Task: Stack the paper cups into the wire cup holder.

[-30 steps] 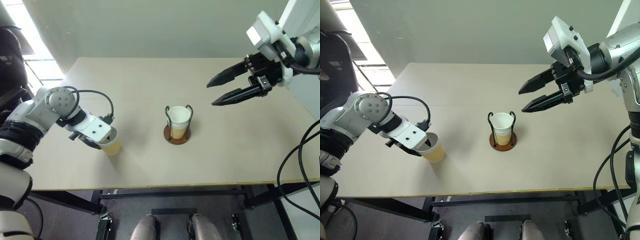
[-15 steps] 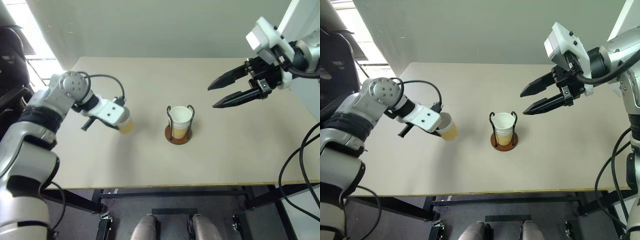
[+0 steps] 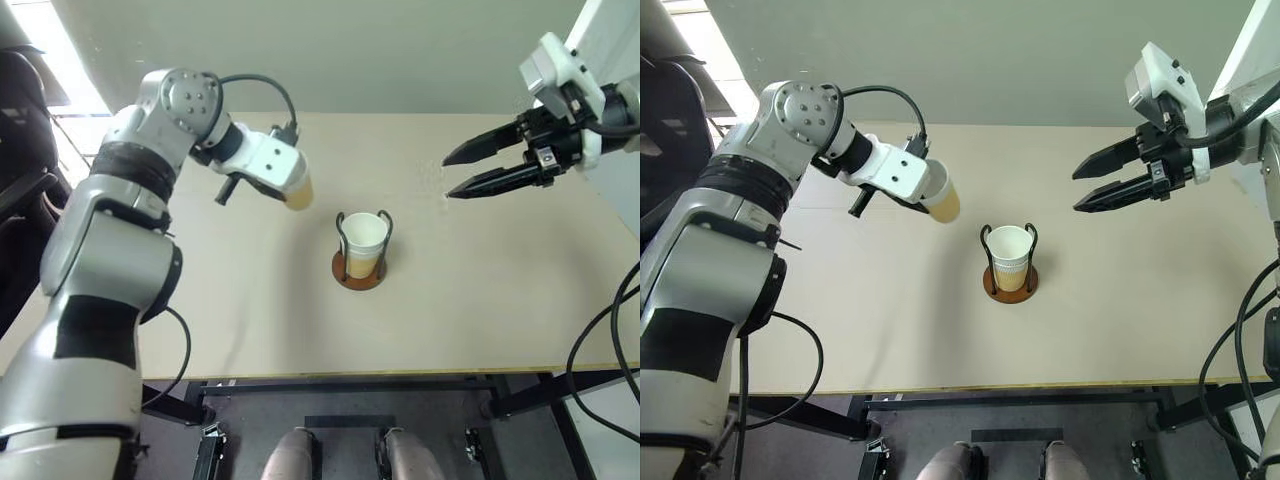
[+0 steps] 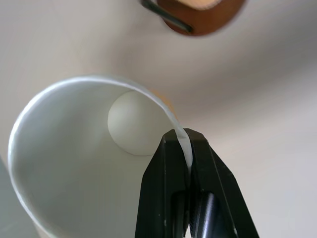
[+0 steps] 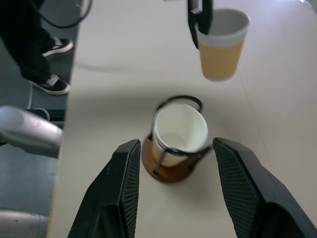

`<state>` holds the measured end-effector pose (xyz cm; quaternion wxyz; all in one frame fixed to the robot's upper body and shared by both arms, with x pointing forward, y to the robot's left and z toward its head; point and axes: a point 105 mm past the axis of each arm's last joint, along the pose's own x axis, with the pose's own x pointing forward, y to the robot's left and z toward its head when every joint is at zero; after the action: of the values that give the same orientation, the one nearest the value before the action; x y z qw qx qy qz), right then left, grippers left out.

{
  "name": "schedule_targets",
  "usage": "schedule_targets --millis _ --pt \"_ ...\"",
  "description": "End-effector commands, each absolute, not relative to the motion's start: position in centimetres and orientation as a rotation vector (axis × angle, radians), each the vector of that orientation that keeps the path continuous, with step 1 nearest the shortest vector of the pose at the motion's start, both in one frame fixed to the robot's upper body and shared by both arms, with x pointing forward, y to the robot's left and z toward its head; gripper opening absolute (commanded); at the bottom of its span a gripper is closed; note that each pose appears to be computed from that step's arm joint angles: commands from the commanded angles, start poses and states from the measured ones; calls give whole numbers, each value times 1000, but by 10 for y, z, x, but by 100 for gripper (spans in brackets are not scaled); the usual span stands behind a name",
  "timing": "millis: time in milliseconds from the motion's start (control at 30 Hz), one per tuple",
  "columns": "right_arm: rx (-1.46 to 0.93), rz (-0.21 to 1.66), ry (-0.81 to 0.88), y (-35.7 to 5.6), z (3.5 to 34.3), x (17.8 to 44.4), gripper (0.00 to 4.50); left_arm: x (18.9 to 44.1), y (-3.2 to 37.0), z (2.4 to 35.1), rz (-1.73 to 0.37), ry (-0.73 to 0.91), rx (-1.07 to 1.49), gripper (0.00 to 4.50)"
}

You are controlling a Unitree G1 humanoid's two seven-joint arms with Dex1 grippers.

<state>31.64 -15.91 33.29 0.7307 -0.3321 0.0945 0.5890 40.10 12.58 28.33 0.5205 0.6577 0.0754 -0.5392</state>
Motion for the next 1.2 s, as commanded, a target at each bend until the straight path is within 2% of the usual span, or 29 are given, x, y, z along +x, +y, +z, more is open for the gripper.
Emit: schedule_targets --millis 33,333,567,767,1200 --pt "-736 1226 172 -178 346 316 233 399 112 307 -1262 96 1601 2" --pt "-739 1190 213 -195 342 312 233 391 87 325 -1309 30 1626 2" --pt "-726 1228 207 -192 343 302 233 378 66 334 -1408 -19 1611 2" --pt "-665 1288 147 -180 355 290 233 376 60 332 -1445 -29 1594 2" --pt "-661 1265 170 -183 358 287 233 373 47 324 -1503 -32 1576 2"
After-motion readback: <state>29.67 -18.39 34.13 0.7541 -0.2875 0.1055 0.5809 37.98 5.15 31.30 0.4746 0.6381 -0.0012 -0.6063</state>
